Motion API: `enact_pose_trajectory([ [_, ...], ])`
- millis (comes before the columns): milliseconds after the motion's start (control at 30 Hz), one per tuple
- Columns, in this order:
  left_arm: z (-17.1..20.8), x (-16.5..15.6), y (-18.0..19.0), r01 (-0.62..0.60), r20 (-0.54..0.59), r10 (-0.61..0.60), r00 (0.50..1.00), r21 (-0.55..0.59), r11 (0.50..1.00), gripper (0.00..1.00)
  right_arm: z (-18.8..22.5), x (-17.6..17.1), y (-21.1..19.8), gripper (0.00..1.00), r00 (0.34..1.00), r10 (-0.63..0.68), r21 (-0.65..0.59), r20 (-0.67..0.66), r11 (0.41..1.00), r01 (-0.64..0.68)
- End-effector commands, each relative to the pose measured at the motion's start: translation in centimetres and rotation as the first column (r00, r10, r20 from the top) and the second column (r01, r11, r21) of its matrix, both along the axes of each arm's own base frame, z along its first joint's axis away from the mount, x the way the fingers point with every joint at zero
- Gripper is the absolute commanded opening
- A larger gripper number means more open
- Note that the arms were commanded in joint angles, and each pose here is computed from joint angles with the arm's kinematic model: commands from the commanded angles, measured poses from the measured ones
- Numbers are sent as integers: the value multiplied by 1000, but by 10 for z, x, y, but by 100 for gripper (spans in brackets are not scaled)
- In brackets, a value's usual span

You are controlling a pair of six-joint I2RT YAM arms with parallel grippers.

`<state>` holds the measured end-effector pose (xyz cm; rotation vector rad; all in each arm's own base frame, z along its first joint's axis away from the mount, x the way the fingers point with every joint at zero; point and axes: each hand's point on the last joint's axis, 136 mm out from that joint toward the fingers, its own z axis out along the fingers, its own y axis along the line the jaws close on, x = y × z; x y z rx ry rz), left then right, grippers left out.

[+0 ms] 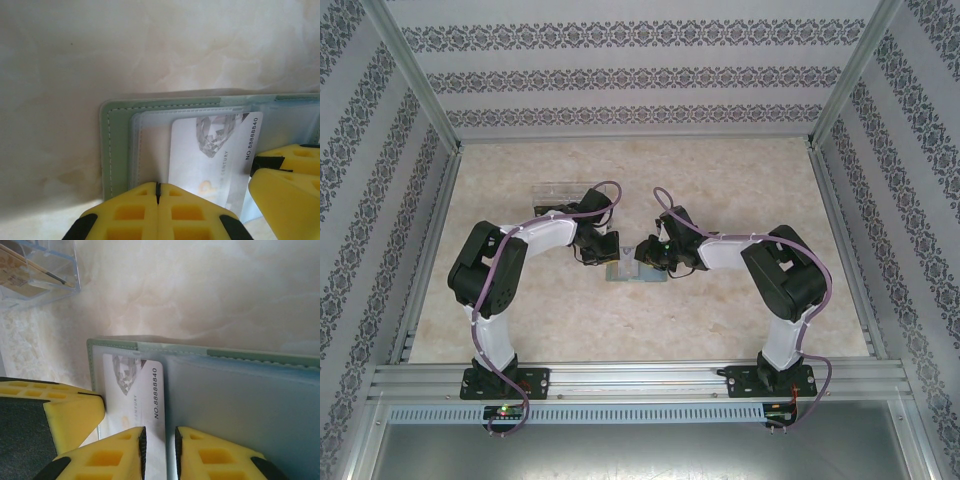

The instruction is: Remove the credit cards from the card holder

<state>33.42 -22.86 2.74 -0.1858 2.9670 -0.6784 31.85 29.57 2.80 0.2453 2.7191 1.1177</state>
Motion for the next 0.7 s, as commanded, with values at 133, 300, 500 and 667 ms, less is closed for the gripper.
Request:
enact_pose_trajectory([
  [133,-35,-24,20,22,-90,-10,996,131,991,0,-3,-5,15,23,999,53,29,-14,998,-52],
  [300,-35,-24,19,23,-91,-11,996,128,992,0,-2,-4,14,17,999,46,29,-11,999,-45],
  [500,-27,-20,16,21,-76,-13,997,116,993,0,3,0,0,5,1000,-1,-1,19,1000,1],
  [667,-2,-9,7,32,-29,-30,999,77,997,6,12,-2,-28,1,996,-44,-44,71,998,47],
])
